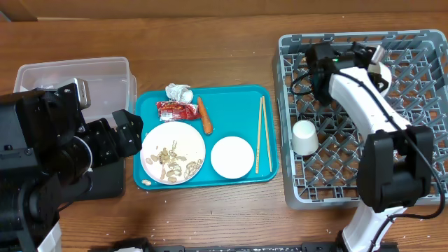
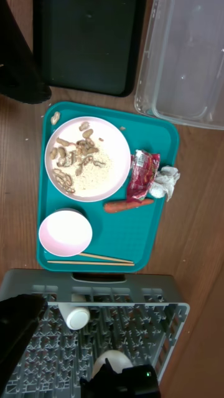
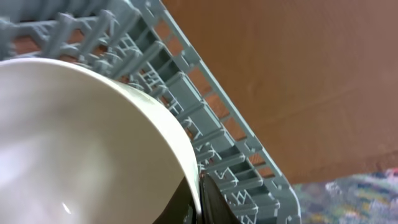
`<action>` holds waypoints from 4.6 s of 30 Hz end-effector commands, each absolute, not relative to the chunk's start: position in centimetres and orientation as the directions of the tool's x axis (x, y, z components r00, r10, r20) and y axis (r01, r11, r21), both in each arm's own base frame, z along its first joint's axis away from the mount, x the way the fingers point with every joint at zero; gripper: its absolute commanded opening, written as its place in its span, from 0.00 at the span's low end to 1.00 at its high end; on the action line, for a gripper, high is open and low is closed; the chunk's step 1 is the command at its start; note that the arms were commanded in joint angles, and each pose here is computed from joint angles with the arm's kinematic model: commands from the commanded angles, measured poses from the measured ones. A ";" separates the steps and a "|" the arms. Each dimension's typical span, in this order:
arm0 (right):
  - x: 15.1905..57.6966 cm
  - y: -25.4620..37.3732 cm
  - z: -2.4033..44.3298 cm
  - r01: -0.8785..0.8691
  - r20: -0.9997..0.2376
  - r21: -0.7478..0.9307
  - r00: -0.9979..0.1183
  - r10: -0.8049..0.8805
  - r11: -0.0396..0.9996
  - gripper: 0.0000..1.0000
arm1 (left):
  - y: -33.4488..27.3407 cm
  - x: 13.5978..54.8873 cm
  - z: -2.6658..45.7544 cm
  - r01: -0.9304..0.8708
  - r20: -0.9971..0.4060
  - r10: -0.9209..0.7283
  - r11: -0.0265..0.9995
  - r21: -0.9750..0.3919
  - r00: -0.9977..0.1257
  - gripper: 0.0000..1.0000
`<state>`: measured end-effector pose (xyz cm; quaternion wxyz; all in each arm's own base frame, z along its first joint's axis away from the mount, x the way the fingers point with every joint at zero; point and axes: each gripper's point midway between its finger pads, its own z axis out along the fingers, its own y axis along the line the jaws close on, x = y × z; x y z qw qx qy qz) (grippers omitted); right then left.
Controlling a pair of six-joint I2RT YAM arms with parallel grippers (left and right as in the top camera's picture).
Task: Sort waste into correct bins and load items into the dishwasher
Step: 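Lift the white bowl and place it in the rack's back corner, then move the right gripper to the pink bowl and grasp its rim, then lift the pink bowl and set it in the rack beside the white bowl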
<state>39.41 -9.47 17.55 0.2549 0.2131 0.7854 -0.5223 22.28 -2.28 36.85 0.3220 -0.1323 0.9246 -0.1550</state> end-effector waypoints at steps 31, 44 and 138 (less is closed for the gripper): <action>41.2 -7.5 18.4 0.471 -0.516 -0.838 -0.848 -0.120 0.276 0.04 | -2.6 22.3 37.4 -0.120 -0.567 -0.330 0.919 -0.376 -0.754 1.00; 41.3 -3.0 17.1 0.386 -0.474 -0.844 -0.861 -0.184 0.373 0.38 | -2.6 22.3 37.4 -0.120 -0.568 -0.330 0.919 -0.376 -0.754 1.00; 39.2 -17.6 22.4 0.633 -0.637 -0.748 -0.769 0.052 0.200 0.04 | -2.6 22.3 37.4 -0.120 -0.567 -0.330 0.919 -0.376 -0.754 1.00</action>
